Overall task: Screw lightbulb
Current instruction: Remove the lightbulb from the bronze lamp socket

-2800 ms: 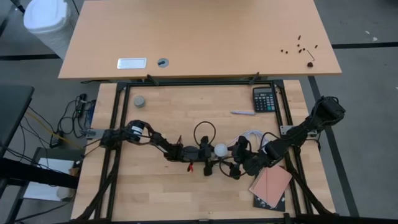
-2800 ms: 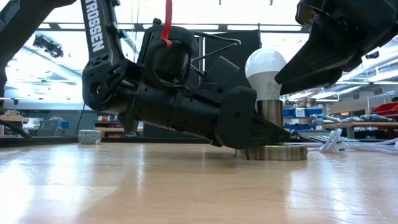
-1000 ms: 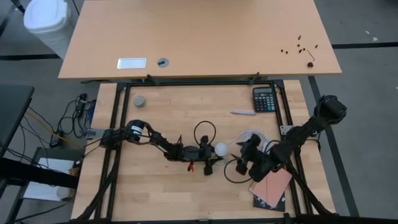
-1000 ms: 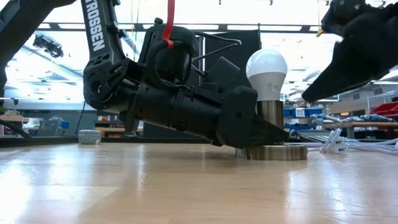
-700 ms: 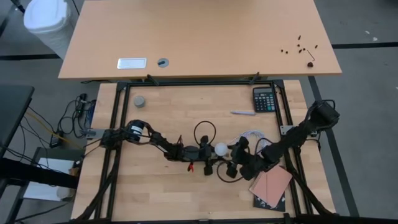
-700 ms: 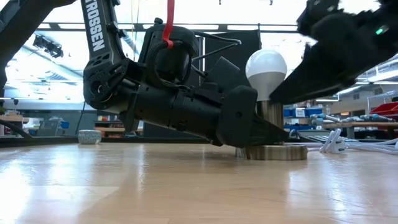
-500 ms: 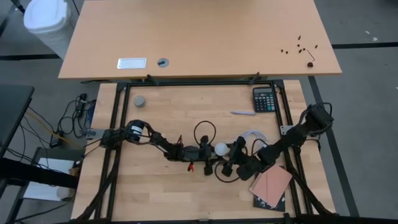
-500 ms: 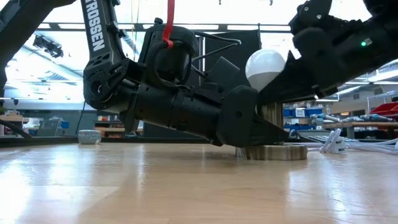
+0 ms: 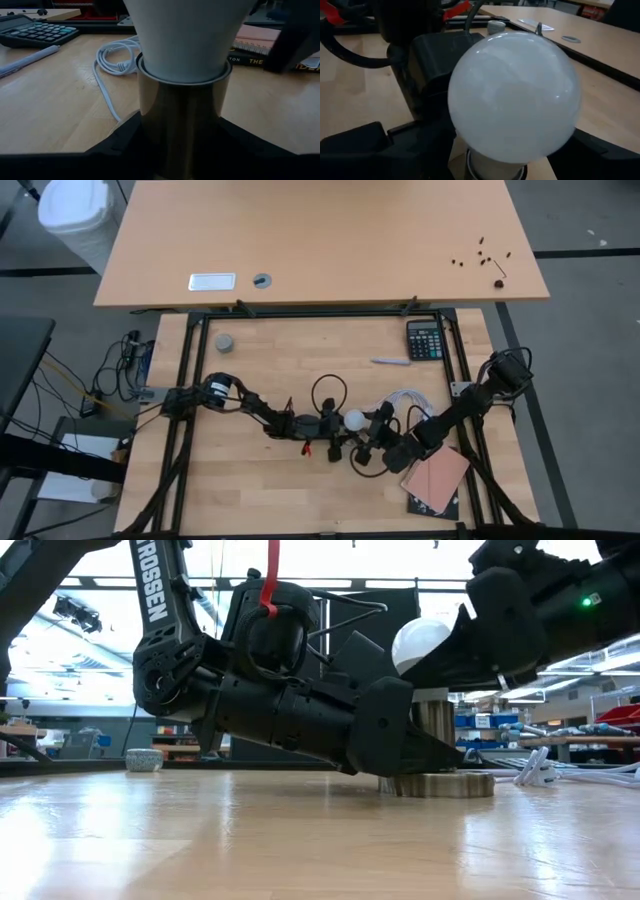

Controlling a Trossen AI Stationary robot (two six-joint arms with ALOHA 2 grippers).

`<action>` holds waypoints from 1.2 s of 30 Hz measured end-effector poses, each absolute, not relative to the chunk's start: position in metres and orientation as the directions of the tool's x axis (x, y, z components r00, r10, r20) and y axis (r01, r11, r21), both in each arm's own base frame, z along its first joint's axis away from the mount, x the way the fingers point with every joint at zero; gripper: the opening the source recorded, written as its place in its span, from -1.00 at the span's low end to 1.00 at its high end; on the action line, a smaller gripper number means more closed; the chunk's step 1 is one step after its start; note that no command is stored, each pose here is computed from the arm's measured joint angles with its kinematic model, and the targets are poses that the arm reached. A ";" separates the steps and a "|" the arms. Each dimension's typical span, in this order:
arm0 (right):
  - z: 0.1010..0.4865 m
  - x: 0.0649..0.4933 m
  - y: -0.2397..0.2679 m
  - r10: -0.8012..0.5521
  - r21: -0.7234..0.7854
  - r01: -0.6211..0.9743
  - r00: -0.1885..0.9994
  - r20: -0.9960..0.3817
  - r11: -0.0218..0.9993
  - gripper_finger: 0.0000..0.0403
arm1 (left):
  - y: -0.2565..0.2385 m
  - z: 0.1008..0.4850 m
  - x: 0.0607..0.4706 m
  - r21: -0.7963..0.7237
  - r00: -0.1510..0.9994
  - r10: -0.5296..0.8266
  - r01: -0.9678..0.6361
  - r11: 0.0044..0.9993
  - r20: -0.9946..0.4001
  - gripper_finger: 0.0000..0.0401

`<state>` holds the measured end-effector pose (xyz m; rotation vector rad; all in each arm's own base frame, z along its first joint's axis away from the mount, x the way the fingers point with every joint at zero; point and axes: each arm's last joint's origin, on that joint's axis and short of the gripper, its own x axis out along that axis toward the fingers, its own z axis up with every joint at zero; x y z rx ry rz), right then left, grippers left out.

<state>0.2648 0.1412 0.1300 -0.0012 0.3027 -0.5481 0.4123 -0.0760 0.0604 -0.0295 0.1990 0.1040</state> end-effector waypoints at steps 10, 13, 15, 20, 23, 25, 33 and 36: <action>0.136 0.277 0.128 -0.516 -0.095 0.511 0.814 -0.265 0.854 0.45 | -0.076 0.060 0.412 -0.020 0.975 0.100 -0.106 0.994 -0.199 -0.06; 0.136 0.278 0.127 -0.517 -0.114 0.506 0.815 -0.262 0.855 0.45 | -0.076 0.060 0.412 -0.020 0.975 0.100 -0.106 0.994 -0.199 -0.06; 0.137 0.278 0.127 -0.516 -0.120 0.503 0.817 -0.257 0.856 0.43 | -0.076 0.060 0.412 -0.020 0.975 0.100 -0.106 0.994 -0.199 -0.06; 0.137 0.279 0.126 -0.510 -0.123 0.496 0.819 -0.262 0.860 0.28 | -0.076 0.060 0.412 -0.021 0.975 0.099 -0.106 0.994 -0.199 -0.06; 0.137 0.279 0.125 -0.506 -0.123 0.492 0.821 -0.265 0.862 0.24 | -0.076 0.060 0.412 -0.021 0.975 0.100 -0.106 0.994 -0.199 -0.06; 0.137 0.279 0.125 -0.506 -0.125 0.491 0.821 -0.265 0.862 0.25 | -0.076 0.060 0.412 -0.021 0.975 0.099 -0.106 0.994 -0.199 -0.06; 0.137 0.279 0.125 -0.492 -0.129 0.475 0.827 -0.272 0.870 0.28 | -0.076 0.060 0.412 -0.021 0.975 0.099 -0.105 0.994 -0.199 -0.06; 0.137 0.279 0.126 -0.484 -0.137 0.464 0.831 -0.276 0.875 0.25 | -0.076 0.060 0.412 -0.022 0.976 0.092 -0.098 0.995 -0.199 -0.06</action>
